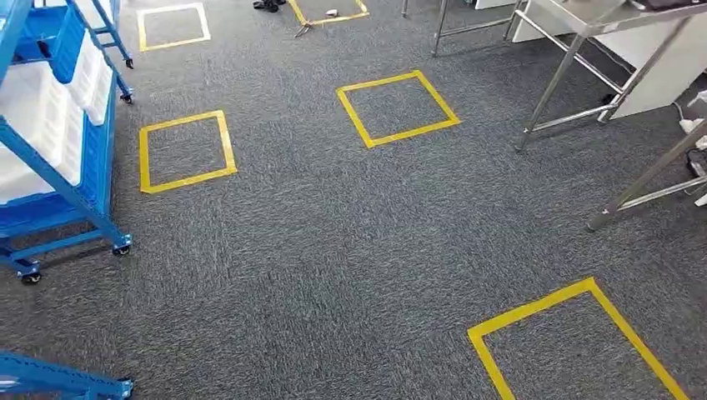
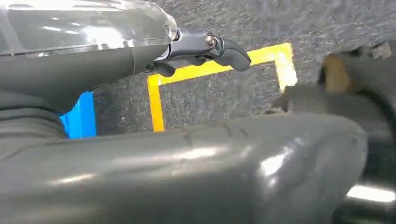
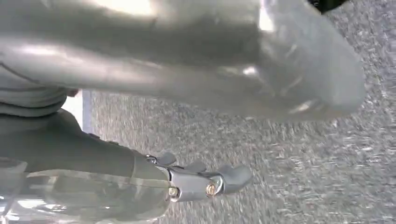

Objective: Take the parts from the cabinet and place them on the table.

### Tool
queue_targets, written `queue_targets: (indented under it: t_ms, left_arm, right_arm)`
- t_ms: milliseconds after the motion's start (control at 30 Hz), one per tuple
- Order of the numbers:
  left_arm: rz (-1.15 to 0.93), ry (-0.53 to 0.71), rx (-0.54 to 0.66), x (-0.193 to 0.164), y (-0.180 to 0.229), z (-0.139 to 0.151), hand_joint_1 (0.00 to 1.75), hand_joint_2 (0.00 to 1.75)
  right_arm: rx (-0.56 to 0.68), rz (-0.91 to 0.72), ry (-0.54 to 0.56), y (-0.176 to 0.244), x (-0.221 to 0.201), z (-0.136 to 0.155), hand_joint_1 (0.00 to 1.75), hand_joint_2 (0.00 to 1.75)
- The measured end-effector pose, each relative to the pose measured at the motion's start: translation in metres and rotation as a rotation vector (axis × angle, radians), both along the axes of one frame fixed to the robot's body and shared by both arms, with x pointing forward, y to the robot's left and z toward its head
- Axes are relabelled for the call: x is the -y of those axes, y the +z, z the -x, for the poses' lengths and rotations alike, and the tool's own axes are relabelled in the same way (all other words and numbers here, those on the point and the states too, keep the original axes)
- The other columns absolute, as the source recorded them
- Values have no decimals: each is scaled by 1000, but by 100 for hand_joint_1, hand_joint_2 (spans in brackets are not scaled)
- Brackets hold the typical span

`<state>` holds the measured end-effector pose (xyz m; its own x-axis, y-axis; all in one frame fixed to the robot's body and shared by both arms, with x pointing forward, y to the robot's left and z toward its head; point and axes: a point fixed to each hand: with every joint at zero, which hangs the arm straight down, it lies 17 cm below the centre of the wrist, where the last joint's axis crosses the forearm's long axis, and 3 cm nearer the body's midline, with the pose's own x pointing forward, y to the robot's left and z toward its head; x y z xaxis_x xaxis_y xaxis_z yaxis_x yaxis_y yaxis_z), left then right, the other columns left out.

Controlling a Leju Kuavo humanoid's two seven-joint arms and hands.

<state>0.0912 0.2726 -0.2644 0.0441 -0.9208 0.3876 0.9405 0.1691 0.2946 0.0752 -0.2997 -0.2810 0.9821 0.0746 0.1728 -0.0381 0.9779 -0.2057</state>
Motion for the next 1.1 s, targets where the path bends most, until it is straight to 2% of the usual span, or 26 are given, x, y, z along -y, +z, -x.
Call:
queue_targets:
  t_ms: [400, 533, 900, 1100]
  left_arm:
    - [11, 15, 39, 0, 2, -6, 0, 0]
    - [1, 26, 31, -11, 1, -1, 0, 0]
    - [-12, 27, 32, -25, 2, 0, 0, 0]
    - [-25, 23, 24, -37, 1, 7, 0, 0]
  right_arm:
    - [-7, -20, 43, -1, 0, 4, 0, 0]
    - [4, -29, 45, 0, -7, -3, 0, 0]
    - [-15, -68, 45, -1, -27, 5, 0, 0]
    - [8, -85, 21, 1, -36, 0, 0, 0]
